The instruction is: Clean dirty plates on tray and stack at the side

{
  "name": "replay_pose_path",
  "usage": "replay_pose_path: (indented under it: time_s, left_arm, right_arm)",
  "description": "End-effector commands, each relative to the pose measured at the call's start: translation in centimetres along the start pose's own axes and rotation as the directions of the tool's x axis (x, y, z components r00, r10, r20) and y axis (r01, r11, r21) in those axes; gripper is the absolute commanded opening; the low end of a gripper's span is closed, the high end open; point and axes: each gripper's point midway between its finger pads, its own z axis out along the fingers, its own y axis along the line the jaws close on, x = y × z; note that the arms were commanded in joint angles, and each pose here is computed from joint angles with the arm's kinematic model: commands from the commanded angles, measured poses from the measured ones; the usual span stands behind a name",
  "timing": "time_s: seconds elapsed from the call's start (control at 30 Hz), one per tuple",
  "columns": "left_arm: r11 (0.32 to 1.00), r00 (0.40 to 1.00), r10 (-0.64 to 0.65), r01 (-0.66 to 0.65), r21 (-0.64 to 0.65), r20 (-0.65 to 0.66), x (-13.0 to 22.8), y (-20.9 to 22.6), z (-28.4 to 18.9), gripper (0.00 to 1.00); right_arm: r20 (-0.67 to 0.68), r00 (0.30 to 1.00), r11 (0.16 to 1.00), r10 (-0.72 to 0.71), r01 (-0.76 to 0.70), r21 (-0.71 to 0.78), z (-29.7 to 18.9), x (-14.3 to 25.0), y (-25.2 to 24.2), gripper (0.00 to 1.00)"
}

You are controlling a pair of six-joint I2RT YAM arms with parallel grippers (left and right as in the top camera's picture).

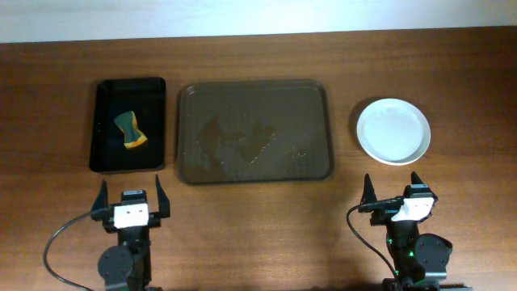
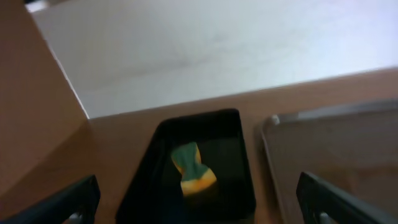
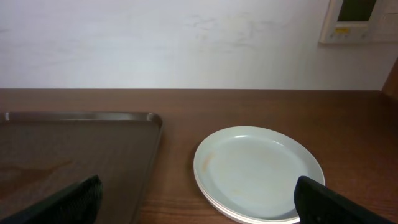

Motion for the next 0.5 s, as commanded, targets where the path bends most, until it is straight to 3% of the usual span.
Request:
replay_pose_path:
  time_s: [0.0,0.47]
  left_arm:
    - [0.996,0.997,0.071,-0.07,0.046,-0.035,1.27,-0.83,-0.44,0.99]
    - [0.997,0.997,0.07,-0.069,0.033,-0.039,1.45,-0.63,-0.91,0.99]
  right_arm:
    - [-0.004,1.0,1.0,0.01,-0.01,-0.003,0.0,0.24,0.11,0.98]
    - [-0.004,1.0,1.0,0.01,-0.01,-0.003,0.0,0.24,0.11,0.98]
